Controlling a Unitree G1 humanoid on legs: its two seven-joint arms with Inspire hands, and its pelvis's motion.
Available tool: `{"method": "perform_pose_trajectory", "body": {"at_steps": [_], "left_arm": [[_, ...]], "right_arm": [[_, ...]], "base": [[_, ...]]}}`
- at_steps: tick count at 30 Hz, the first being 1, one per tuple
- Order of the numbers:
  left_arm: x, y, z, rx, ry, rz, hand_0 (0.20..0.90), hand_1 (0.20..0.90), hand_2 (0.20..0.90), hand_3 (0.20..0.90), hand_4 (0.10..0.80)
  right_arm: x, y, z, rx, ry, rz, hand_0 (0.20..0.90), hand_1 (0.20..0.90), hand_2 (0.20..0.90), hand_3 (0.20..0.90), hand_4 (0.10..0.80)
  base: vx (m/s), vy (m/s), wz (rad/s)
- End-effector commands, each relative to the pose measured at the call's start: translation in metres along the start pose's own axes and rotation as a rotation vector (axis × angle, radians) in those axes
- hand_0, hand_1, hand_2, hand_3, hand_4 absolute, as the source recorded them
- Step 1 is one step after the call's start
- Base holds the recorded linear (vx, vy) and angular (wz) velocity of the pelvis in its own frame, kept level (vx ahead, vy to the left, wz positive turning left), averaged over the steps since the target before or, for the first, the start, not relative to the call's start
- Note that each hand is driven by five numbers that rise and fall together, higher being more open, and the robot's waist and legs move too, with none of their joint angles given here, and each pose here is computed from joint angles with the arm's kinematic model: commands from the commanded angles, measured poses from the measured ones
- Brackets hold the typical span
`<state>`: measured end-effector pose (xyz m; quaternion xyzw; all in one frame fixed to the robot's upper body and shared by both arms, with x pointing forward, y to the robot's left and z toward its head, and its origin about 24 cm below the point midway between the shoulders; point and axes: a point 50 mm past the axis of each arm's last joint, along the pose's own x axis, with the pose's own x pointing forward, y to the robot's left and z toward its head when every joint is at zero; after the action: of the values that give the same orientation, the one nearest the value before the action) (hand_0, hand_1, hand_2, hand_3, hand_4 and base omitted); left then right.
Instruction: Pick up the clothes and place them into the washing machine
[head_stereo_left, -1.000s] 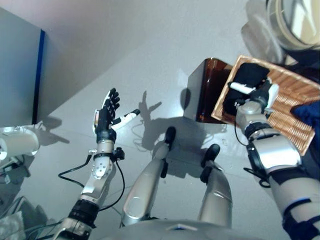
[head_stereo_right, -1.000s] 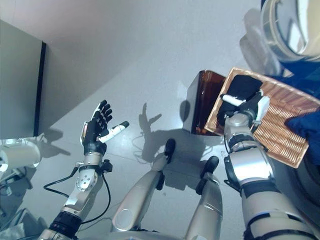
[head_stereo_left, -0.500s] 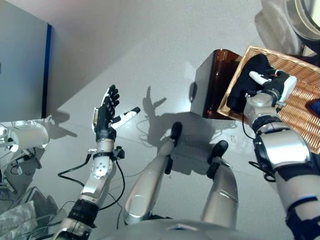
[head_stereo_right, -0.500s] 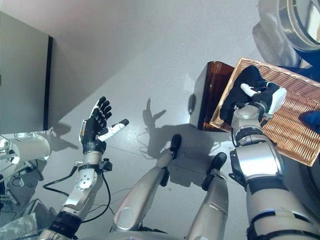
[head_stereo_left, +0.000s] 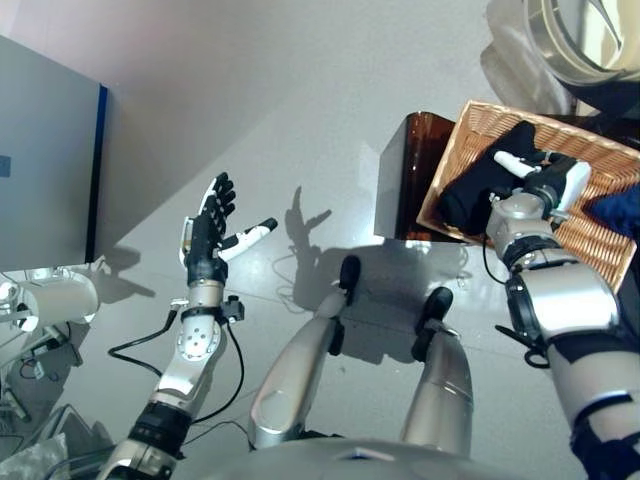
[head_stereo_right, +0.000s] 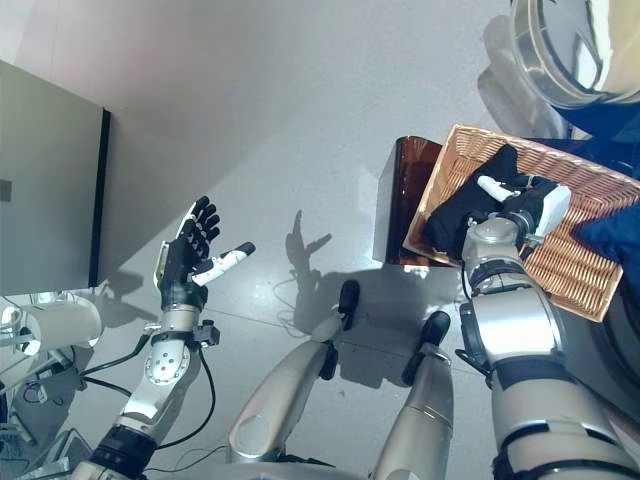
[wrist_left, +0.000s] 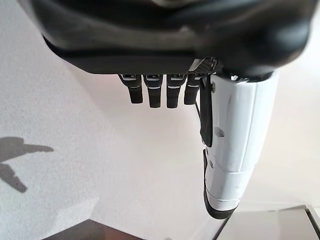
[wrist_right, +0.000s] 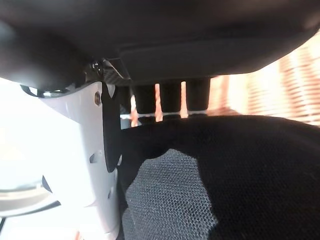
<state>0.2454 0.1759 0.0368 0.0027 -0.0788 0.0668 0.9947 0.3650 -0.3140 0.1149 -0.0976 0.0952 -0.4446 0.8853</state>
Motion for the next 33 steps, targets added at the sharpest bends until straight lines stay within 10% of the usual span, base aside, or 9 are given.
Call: {"method": "perform_pose_trajectory", "body": {"at_steps": [1, 11, 20, 33], "left_arm": [[0.001, 0.001, 0.020, -0.066, -0.121, 0.006, 0.900, 0.900, 0.900, 0.900, 0.800], [-0.006, -0.002, 0.003, -0.095, -0.031, -0.017, 0.900, 0.900, 0.900, 0.900, 0.800], [-0.013, -0.012, -0.009, -0.131, 0.030, -0.033, 0.900, 0.900, 0.900, 0.900, 0.800], [-0.016, -0.019, -0.004, -0.094, 0.013, -0.126, 0.900, 0.900, 0.900, 0.900, 0.800]], "right_arm": [[0.008, -0.016, 0.019, 0.076, -0.136, -0.024, 0.200, 0.200, 0.200, 0.200, 0.300], [0.009, -0.033, -0.028, 0.303, 0.014, -0.057, 0.200, 0.200, 0.200, 0.200, 0.300], [-0.019, -0.024, -0.069, 1.164, 0.177, -0.184, 0.200, 0.200, 0.200, 0.200, 0.300], [0.000, -0.039, 0.004, 1.401, 0.055, -0.299, 0.200, 0.200, 0.200, 0.200, 0.300]], "base": [[0.002, -0.015, -0.09], [0.013, 0.008, -0.18], [0.002, 0.026, -0.26], [-0.040, -0.019, -0.18]]}}
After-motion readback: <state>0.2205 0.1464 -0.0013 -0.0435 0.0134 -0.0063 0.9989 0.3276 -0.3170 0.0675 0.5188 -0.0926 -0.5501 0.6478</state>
